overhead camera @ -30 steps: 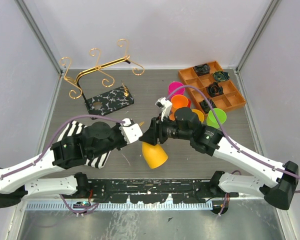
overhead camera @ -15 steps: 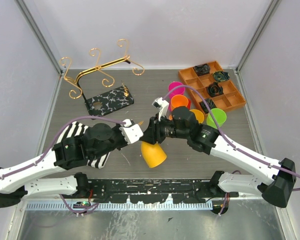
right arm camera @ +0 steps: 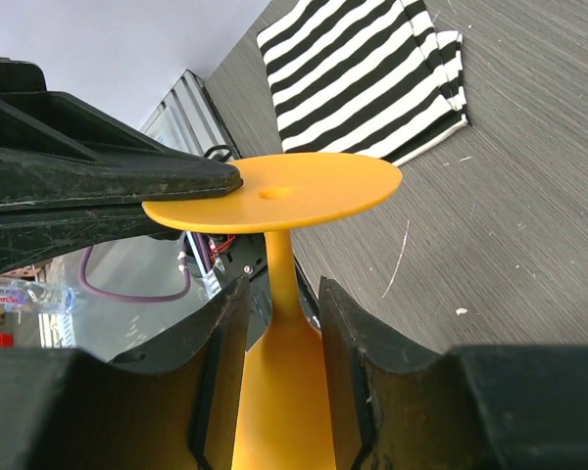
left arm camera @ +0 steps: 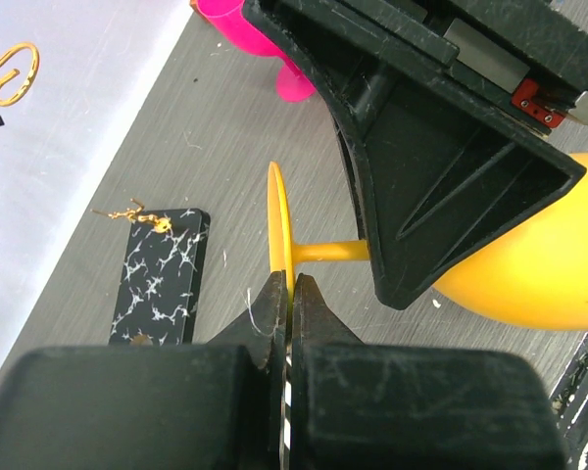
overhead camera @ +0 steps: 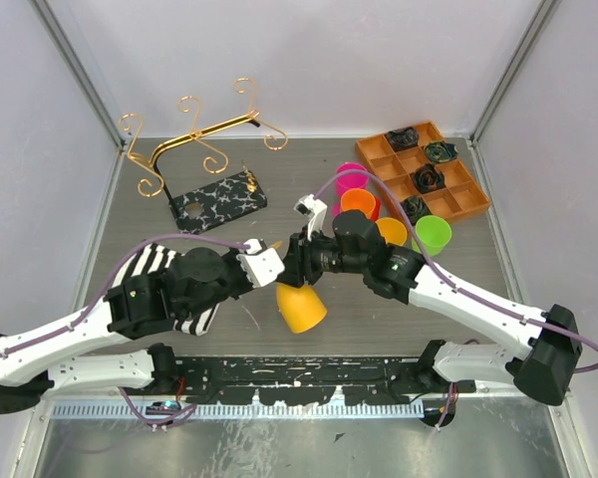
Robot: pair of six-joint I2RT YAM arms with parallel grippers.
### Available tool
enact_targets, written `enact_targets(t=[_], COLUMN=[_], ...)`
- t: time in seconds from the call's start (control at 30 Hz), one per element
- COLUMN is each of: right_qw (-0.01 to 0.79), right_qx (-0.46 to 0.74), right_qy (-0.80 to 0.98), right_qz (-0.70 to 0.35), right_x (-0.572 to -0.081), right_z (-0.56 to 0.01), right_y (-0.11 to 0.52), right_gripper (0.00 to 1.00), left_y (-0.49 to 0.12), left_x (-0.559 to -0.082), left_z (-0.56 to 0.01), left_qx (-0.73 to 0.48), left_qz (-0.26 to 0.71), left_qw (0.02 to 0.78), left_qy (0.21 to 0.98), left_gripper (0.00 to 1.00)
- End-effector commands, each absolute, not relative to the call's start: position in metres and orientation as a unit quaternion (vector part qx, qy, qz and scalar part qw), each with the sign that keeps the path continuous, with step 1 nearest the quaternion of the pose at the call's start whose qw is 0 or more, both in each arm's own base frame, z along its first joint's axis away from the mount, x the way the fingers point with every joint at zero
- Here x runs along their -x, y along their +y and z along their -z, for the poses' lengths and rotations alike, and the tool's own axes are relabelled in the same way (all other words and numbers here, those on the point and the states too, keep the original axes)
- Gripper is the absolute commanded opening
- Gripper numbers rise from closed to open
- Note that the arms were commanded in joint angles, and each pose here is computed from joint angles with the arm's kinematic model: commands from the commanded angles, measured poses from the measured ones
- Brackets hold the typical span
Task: Place the wine glass upside down on the wine glass rack
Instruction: Turn the wine glass upside down at the wine rack.
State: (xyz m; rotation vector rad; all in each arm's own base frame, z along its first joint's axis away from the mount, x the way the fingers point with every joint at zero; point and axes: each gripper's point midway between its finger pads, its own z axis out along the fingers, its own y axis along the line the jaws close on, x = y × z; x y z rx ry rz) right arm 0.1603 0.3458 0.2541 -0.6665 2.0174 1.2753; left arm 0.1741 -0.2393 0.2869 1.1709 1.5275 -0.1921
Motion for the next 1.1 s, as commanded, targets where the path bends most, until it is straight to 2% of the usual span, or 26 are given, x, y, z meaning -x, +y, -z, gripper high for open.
enact_targets(t=[0.0,0.1,0.37,0.43,0.53,0.63,0.83,1.07], right_qw=[0.324,0.324,0.321,0.327,0.333,0.336,0.351,0.371], right_qx=[0.270,0.270,0.271,0.270,0.269,0.269,0.263,0.245], right_qy=[0.751,0.756,0.764,0.765,0.765,0.760,0.758,0.760], right_qz=[-0.509,-0.501,-0.489,-0.485,-0.482,-0.486,-0.483,-0.473], right_x=[-0.153,-0.155,-0.157,-0.159,-0.162,-0.161,-0.163,-0.172], right_z=[-0.264,-0.260,-0.253,-0.253,-0.254,-0.257,-0.261,-0.269], right_y=[0.351,0.351,0.350,0.349,0.349,0.349,0.345,0.342], right_gripper=[0.40,0.39,0.25,0.19,0.03,0.01,0.01,0.01], left_y=[-0.239,-0.239,-0.236,-0.234,-0.233,-0.232,-0.230,-0.234], left_x=[-0.181,-0.181,-0.186,-0.188,-0.190,-0.191,-0.191,-0.184], left_z=[-0.303,-0.304,-0.302,-0.302,-0.303,-0.303,-0.306,-0.307], left_qx=[-0.470,-0.469,-0.462,-0.457,-0.451,-0.447,-0.439,-0.448], left_qz=[0.083,0.083,0.066,0.060,0.055,0.053,0.056,0.080], left_qw=[0.598,0.599,0.600,0.602,0.605,0.608,0.615,0.612], left_qy=[0.644,0.644,0.650,0.652,0.653,0.654,0.652,0.646], left_gripper=[0.00,0.00,0.00,0.00,0.00,0.00,0.33,0.48])
